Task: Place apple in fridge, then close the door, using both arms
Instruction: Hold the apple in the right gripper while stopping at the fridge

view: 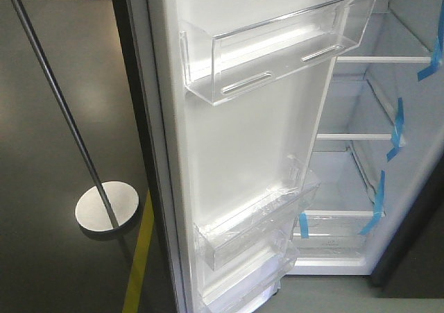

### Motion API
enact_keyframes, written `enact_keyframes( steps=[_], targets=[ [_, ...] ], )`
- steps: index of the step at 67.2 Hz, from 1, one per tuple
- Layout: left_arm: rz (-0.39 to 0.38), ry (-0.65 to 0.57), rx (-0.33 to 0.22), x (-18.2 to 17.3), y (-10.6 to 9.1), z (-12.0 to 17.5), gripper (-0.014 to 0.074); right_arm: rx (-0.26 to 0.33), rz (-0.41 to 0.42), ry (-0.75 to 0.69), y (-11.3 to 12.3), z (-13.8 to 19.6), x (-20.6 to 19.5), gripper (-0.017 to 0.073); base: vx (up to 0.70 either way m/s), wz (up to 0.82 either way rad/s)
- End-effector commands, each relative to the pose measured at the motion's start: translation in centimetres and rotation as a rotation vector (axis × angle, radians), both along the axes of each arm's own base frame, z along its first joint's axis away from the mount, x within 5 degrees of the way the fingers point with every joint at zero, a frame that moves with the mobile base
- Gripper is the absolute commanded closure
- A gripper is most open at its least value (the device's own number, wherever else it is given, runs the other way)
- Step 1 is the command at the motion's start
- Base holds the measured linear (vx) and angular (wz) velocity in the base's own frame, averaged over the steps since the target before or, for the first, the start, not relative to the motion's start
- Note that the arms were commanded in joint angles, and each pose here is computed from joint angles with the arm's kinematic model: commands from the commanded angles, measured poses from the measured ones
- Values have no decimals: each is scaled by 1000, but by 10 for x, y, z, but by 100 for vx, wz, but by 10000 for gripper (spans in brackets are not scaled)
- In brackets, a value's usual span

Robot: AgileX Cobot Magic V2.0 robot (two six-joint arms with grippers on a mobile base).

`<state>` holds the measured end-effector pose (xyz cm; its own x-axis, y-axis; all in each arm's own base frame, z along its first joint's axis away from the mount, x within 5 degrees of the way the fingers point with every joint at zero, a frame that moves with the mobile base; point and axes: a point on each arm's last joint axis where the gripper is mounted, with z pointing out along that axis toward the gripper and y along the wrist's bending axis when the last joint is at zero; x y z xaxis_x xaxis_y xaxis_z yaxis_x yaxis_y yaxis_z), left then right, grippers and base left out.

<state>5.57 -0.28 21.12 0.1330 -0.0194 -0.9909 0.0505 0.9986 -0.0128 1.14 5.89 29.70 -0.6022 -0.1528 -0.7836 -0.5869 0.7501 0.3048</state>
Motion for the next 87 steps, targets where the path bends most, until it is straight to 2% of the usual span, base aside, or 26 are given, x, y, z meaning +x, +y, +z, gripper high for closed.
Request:
enact_keyframes(
  steps=[1, 87],
  targets=[
    [-4, -68, -14, -2, 0, 3, 600, 42, 30, -8, 3, 9, -1, 172, 2, 1],
    [-4, -68, -14, -2, 0, 3, 600, 49, 33, -7, 4, 9, -1, 172, 0, 0]
  ],
)
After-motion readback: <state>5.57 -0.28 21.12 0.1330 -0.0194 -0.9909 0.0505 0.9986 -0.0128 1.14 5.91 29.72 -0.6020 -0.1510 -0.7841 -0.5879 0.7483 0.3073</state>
